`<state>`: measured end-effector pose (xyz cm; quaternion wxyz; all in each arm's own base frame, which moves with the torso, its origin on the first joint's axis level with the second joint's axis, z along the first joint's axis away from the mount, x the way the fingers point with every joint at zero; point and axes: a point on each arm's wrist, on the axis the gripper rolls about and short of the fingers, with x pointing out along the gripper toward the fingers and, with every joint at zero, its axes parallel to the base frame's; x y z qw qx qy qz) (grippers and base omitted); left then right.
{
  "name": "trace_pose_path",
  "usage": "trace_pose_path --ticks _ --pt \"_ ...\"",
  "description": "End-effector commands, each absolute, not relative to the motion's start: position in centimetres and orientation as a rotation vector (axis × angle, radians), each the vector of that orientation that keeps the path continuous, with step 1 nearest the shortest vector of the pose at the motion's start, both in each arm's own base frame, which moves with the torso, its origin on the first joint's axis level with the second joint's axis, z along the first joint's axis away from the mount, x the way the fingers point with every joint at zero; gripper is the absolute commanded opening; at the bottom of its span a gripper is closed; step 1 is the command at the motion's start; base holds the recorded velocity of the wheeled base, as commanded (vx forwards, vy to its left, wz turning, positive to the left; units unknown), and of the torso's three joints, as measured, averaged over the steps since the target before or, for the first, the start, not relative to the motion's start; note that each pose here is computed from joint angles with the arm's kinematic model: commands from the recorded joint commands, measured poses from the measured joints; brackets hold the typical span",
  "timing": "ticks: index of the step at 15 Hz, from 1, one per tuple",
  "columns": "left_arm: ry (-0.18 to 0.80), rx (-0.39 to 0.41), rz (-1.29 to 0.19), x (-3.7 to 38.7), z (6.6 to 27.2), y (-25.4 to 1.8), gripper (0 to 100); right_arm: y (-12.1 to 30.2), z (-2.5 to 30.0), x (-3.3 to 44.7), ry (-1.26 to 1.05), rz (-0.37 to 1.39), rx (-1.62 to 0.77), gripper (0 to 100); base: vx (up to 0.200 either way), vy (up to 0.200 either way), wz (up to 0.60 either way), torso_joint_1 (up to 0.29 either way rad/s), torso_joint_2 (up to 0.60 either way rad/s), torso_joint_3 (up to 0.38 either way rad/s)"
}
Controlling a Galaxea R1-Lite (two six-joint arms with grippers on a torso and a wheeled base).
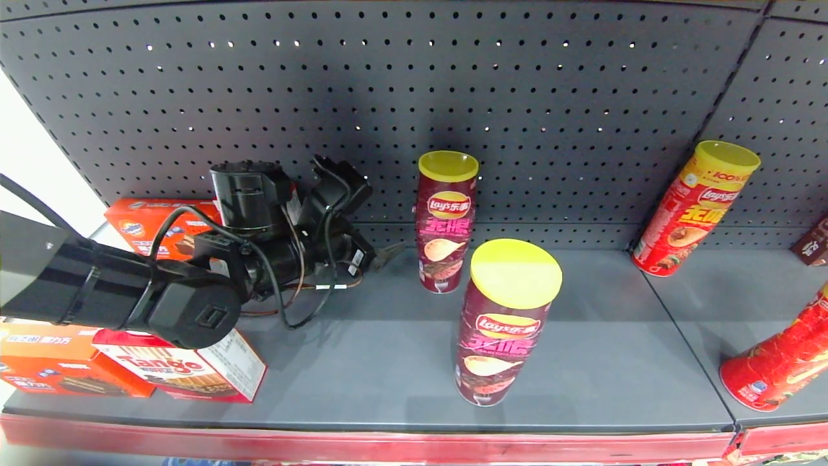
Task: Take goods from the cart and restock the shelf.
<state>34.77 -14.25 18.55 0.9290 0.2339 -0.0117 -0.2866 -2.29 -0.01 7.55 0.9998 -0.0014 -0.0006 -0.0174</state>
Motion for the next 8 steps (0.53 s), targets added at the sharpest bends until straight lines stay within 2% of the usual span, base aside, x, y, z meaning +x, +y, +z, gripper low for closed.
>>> trace_pose_path --ticks 1,4,8 --pt "-0.011 0.488 -0.555 35.6 17.9 -14.9 100 0.0 7.5 -2.3 0.0 -0.035 -0.003 100 0.0 0.0 0.0 0.0 0.0 0.0" --pt "-0.006 0.496 -0.464 36.3 18.0 -15.9 100 0.0 7.5 -2.3 0.0 -0.035 -0.003 100 0.0 0.0 0.0 0.0 0.0 0.0" --pt "-0.016 0.493 -0.489 35.9 17.9 -17.1 100 0.0 7.5 -2.3 0.0 -0.035 -0.003 100 0.0 0.0 0.0 0.0 0.0 0.0"
